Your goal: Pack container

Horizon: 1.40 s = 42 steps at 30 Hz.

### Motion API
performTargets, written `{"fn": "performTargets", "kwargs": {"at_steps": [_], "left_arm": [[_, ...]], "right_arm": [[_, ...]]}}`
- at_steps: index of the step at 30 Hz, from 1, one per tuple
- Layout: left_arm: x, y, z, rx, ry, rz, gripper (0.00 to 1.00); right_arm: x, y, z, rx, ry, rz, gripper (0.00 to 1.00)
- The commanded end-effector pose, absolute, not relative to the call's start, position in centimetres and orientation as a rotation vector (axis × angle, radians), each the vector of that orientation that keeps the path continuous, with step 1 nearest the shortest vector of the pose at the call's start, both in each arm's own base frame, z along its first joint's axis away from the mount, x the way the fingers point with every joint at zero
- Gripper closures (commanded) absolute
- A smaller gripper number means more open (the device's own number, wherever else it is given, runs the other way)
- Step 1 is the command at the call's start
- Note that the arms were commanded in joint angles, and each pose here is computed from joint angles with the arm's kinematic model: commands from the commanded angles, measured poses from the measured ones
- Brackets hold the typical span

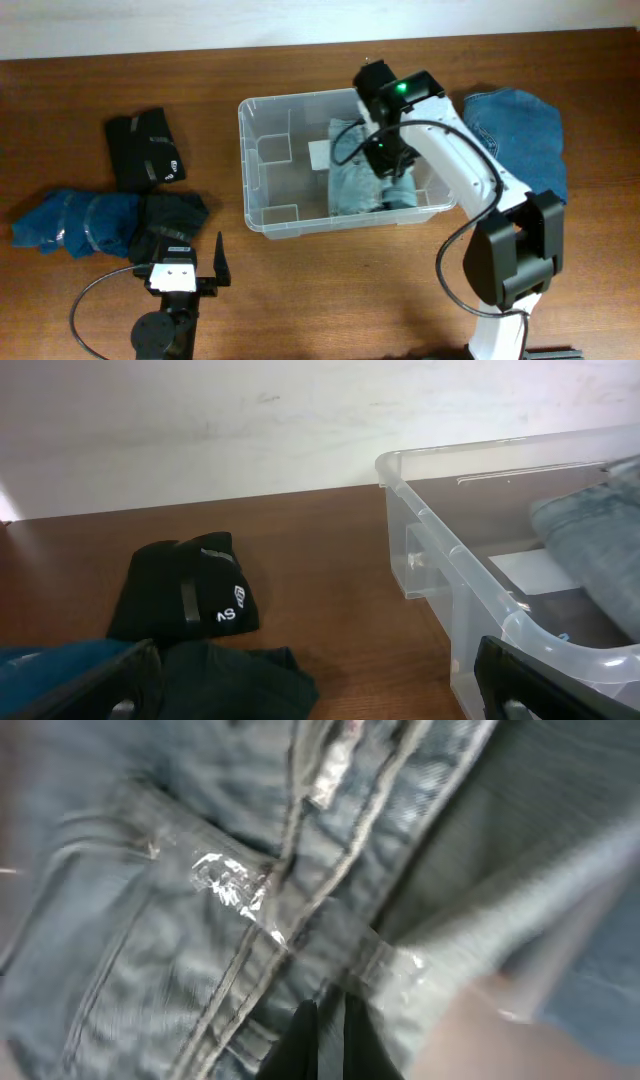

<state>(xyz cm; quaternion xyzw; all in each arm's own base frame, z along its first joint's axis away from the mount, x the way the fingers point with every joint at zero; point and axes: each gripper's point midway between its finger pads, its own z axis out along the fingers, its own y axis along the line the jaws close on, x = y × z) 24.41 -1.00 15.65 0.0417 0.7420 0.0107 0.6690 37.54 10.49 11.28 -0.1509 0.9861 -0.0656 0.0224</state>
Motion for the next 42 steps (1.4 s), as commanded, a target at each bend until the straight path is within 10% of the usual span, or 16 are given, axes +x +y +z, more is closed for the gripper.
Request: {"fn": "performTargets", "kwargs": {"at_steps": [1,22,42], "left_arm": [[24.4,-1.1,15.6,0.109,1.669,0.027,0.01],[24.4,-1.1,15.6,0.109,1.669,0.027,0.01],[24.4,-1.1,15.6,0.109,1.669,0.027,0.01]], "right_arm": [[38.5,5.8,11.6,-0.310,3.062,-0.325,0.96],[40.6,11.1,12.7,-0.416,2.945,-0.091,0.96],[42.1,11.3,2.9,-0.436,3.061,-0.141,0.96]]}}
